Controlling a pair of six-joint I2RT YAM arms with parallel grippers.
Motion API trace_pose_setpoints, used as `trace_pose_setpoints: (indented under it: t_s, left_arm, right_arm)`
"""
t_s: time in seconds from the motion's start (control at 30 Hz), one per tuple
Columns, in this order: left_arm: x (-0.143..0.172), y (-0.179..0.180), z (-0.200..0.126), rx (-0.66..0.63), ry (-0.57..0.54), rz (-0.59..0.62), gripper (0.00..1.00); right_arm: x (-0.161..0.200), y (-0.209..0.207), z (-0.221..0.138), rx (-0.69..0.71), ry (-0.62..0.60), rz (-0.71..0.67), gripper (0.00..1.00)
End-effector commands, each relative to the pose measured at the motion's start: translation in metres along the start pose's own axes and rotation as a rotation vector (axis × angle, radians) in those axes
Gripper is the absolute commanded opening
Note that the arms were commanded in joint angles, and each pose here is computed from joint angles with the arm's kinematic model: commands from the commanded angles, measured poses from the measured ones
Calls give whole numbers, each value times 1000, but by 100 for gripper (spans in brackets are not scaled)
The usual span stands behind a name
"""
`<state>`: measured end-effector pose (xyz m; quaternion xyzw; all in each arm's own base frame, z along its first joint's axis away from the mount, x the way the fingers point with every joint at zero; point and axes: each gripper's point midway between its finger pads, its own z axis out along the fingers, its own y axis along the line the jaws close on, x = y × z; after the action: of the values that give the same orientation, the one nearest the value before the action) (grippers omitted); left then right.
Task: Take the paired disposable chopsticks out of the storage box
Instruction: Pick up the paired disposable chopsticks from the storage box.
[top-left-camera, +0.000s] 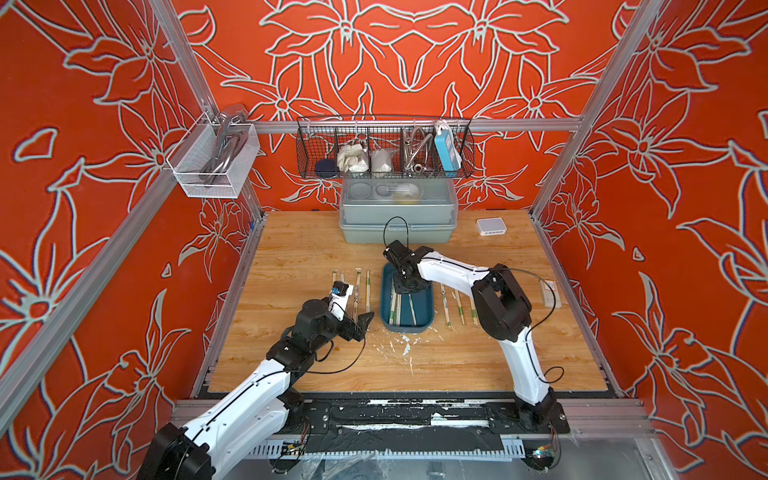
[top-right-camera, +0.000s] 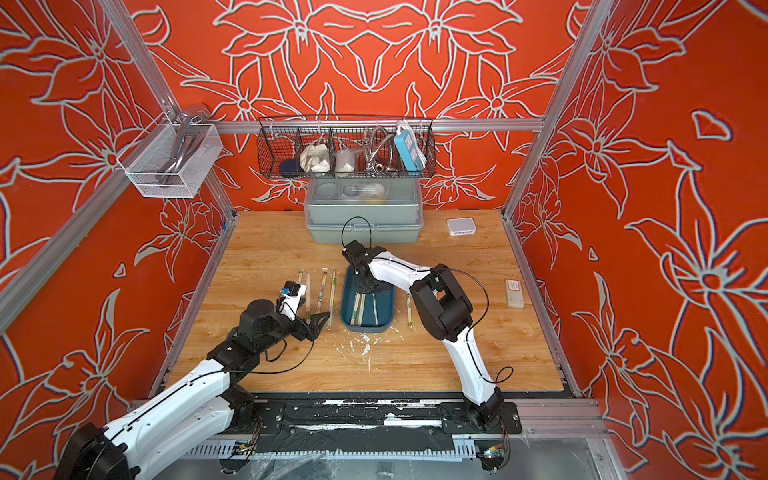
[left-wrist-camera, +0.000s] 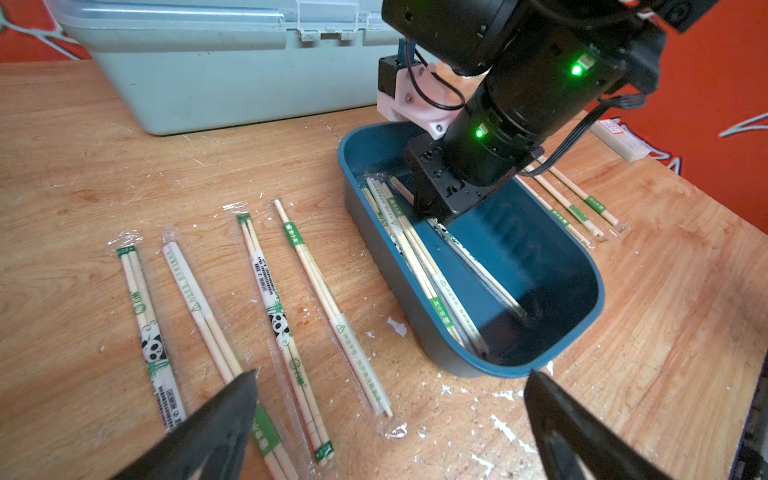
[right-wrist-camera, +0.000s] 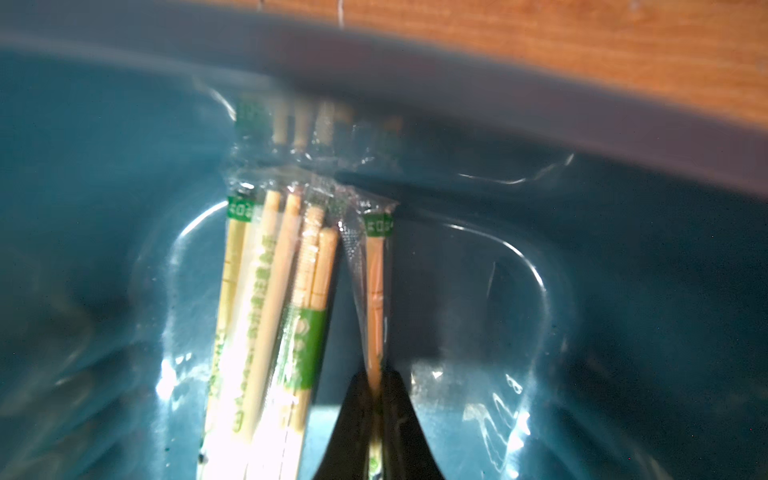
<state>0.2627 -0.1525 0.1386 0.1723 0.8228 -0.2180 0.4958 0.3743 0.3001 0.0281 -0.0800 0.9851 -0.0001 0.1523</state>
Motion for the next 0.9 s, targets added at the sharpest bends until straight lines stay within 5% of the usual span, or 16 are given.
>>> trace_pose_setpoints:
  t_s: [0.0, 0.87]
  left_arm:
    - [-13, -2, -1, 2, -23, 18, 100]
    - [-11, 3, 6, -24, -1, -10, 100]
  right_arm:
    - [2, -5, -1, 19, -2, 13, 9]
    - [-21, -8, -56, -44, -109, 25, 8]
